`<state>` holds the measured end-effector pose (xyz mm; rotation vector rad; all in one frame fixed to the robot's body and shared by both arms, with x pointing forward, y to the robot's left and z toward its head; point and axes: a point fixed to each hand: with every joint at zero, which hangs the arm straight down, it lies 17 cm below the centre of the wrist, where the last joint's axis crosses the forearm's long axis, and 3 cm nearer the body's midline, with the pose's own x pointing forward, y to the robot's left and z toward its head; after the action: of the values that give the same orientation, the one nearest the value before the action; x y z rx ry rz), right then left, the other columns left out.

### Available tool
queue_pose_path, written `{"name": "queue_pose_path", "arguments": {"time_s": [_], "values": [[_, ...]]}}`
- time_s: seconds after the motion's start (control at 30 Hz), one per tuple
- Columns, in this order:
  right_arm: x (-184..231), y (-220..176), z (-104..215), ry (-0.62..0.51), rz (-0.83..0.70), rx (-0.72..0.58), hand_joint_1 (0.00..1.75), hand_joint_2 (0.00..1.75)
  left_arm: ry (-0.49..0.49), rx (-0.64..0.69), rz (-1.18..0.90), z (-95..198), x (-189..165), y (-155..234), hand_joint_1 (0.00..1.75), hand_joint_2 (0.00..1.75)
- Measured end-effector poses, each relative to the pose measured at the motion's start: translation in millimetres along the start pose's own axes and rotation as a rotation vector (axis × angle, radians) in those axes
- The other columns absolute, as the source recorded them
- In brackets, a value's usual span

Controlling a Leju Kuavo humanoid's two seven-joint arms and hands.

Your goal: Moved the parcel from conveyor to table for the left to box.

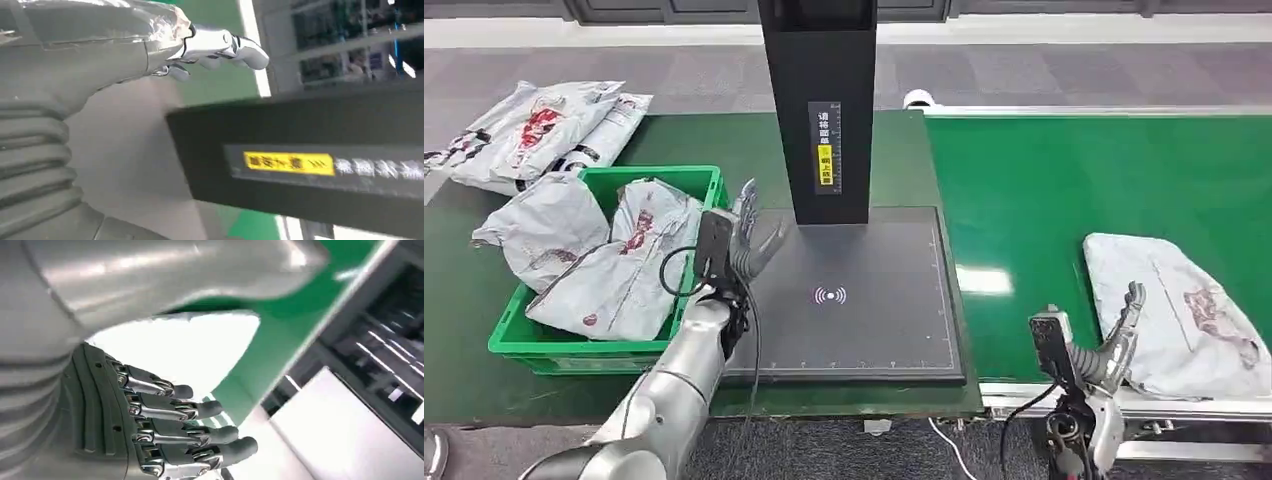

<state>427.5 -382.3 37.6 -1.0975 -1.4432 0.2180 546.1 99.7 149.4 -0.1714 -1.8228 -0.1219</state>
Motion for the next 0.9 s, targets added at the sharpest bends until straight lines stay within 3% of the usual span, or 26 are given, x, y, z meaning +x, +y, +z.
{"name": "queue_pose_path", "arguments": {"time_s": [0.23, 0.43, 0.6, 0.7, 0.9], "values": [[-39.1, -15.4, -28.7, 0.075, 0.384, 0.035, 0.0, 1.75, 0.034, -0.034, 0.049, 25.6, -18.8, -24.3, 0.0, 1.75], [-102.2, -52.5, -24.9, 0.332, 0.526, -0.02, 0.0, 1.75, 0.048, -0.068, 0.049, 33.5, -24.4, -40.1, 0.0, 1.75], [-166.5, -61.4, 3.1, 0.597, 0.625, 0.015, 0.0, 1.75, 0.06, -0.105, 0.046, 38.9, -27.7, -55.4, 0.0, 1.75], [-185.7, -61.0, 14.0, 0.639, 0.675, 0.057, 0.0, 1.75, 0.066, -0.129, 0.036, 41.9, -30.0, -62.2, 0.0, 1.75], [-241.5, -59.7, 55.2, 0.829, 0.879, 0.306, 0.0, 1.75, 0.075, -0.162, 0.036, 45.6, -32.3, -72.1, 0.0, 1.75]]}}
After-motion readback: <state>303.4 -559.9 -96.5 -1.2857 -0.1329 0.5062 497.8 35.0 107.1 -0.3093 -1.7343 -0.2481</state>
